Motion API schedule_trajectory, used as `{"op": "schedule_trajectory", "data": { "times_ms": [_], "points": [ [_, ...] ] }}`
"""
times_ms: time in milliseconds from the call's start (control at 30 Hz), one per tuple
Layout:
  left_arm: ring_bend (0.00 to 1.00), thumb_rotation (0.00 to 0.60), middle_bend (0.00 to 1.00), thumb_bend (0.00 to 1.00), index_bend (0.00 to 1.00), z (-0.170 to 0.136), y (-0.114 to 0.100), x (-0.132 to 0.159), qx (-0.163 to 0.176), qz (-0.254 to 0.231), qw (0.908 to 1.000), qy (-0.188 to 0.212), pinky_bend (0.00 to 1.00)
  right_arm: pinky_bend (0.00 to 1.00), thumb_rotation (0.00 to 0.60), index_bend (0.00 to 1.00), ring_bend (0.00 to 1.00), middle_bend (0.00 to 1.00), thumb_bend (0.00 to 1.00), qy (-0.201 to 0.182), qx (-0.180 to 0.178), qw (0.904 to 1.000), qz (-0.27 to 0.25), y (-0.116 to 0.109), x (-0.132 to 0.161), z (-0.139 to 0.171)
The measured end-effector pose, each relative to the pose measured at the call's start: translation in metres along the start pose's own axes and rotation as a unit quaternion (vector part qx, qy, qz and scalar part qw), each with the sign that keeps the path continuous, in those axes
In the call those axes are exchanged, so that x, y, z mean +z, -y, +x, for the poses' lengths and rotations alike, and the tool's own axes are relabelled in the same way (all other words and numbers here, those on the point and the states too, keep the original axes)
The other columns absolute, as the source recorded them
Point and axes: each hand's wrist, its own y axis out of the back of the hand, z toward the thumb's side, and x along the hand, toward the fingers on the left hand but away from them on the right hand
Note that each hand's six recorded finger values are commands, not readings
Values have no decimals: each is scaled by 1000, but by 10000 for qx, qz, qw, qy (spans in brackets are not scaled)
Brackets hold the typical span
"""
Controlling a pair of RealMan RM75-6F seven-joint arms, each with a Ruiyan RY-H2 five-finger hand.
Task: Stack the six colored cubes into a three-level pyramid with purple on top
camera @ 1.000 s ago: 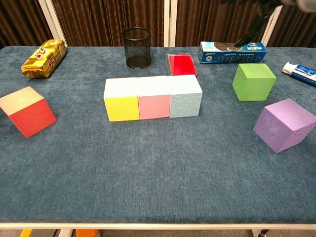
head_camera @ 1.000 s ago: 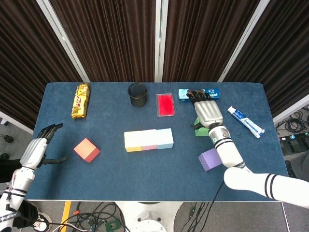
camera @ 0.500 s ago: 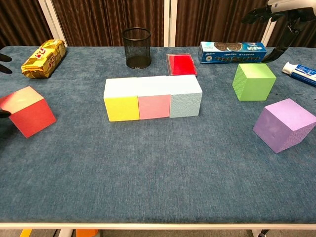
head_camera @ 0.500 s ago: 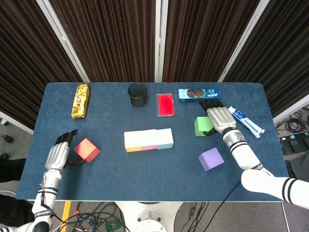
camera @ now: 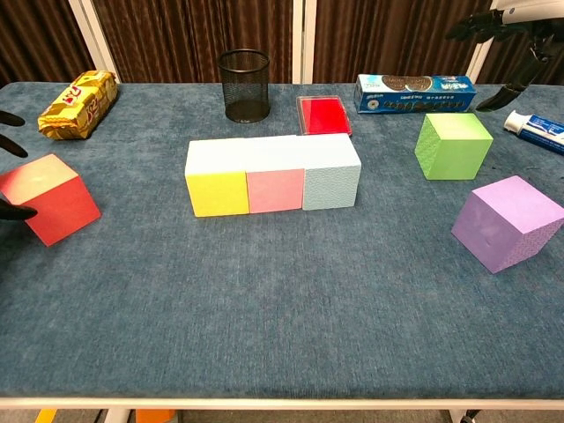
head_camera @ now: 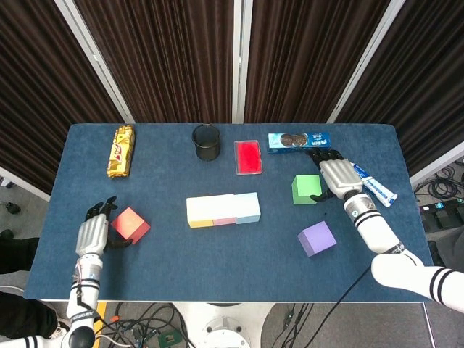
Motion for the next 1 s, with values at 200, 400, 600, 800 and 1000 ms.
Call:
{"op": "schedule_trajectory", "data": {
  "times_ms": [200, 400, 600, 800, 1000],
  "points": [
    [16, 600, 322, 111, 75, 7, 5, 5, 31, -125, 9999, 71, 76, 0, 600, 0, 0, 0, 73, 41, 72, 10000, -26, 8, -7, -1],
    [102, 600, 479, 214, 83, 12, 3, 4, 126, -53, 9999, 22, 109, 0, 600, 0, 0, 0, 73, 99, 65, 9999, -77, 8, -10, -2],
    [133, 600, 530, 294, 90, 14, -8, 9, 321, -55, 9993, 190, 127, 0, 600, 0, 0, 0, 73, 103, -4, 9999, -118, 3, -10, 0],
    [133, 600, 538, 295, 89, 16, -47, 28, 621, 30, 9935, 951, 148, 0, 600, 0, 0, 0, 73, 130, -119, 9997, -173, -6, -13, 4],
    [133, 600, 538, 295, 88, 18, -74, 63, 230, 164, 9789, 2023, 149, 0, 600, 0, 0, 0, 70, 240, -227, 9992, -245, -14, -25, 9]
  ]
}}
